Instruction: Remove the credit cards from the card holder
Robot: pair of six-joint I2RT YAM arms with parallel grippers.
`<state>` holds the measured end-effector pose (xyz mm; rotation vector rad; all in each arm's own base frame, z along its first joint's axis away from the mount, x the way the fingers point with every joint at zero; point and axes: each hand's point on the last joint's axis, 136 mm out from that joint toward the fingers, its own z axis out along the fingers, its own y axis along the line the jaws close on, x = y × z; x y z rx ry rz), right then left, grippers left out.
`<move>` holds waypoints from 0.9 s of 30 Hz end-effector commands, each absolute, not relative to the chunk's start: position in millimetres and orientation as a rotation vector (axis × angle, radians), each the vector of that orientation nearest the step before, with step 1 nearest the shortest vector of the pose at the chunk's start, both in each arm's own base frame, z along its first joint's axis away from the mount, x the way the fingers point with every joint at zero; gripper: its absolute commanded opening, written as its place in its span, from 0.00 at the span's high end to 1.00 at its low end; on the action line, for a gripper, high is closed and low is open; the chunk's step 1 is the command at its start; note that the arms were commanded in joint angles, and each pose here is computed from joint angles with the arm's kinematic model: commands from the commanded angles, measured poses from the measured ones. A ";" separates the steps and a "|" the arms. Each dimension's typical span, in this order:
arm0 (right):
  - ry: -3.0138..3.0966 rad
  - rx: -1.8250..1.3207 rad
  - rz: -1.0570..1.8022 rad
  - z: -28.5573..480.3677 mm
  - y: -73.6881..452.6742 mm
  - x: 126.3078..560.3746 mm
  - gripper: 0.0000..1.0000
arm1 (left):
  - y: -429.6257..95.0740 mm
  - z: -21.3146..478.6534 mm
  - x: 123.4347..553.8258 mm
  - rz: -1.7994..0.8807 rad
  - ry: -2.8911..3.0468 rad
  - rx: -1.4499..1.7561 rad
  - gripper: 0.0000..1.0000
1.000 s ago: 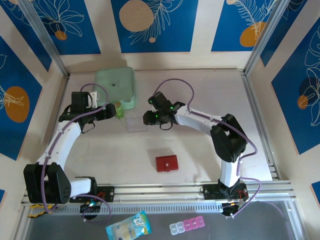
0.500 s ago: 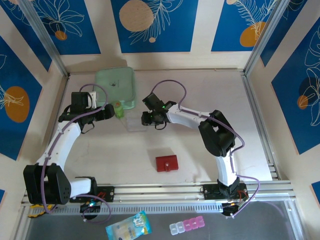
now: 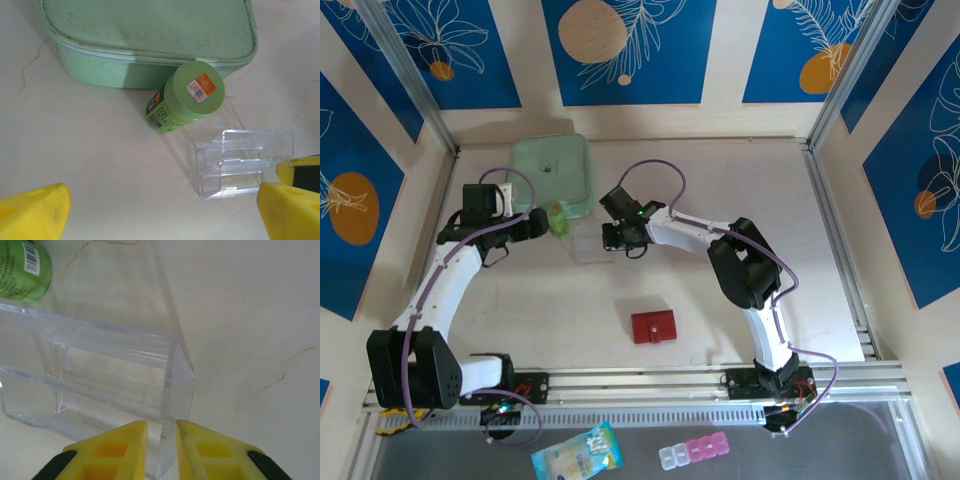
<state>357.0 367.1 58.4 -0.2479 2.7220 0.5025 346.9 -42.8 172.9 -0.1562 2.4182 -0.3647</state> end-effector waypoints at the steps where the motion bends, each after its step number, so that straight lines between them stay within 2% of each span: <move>1: 2.718 -0.247 0.473 60.9 369.6 359.7 0.80 | -39.4 187.1 347.9 -0.346 2.392 -0.152 0.05; 18: 2.701 -0.230 0.415 72.1 356.8 365.9 0.93 | -38.4 183.1 348.1 -0.338 2.405 -0.156 0.05; 27: 2.674 -0.147 0.299 90.7 299.1 384.7 0.94 | -36.8 182.2 348.6 -0.326 2.406 -0.158 0.05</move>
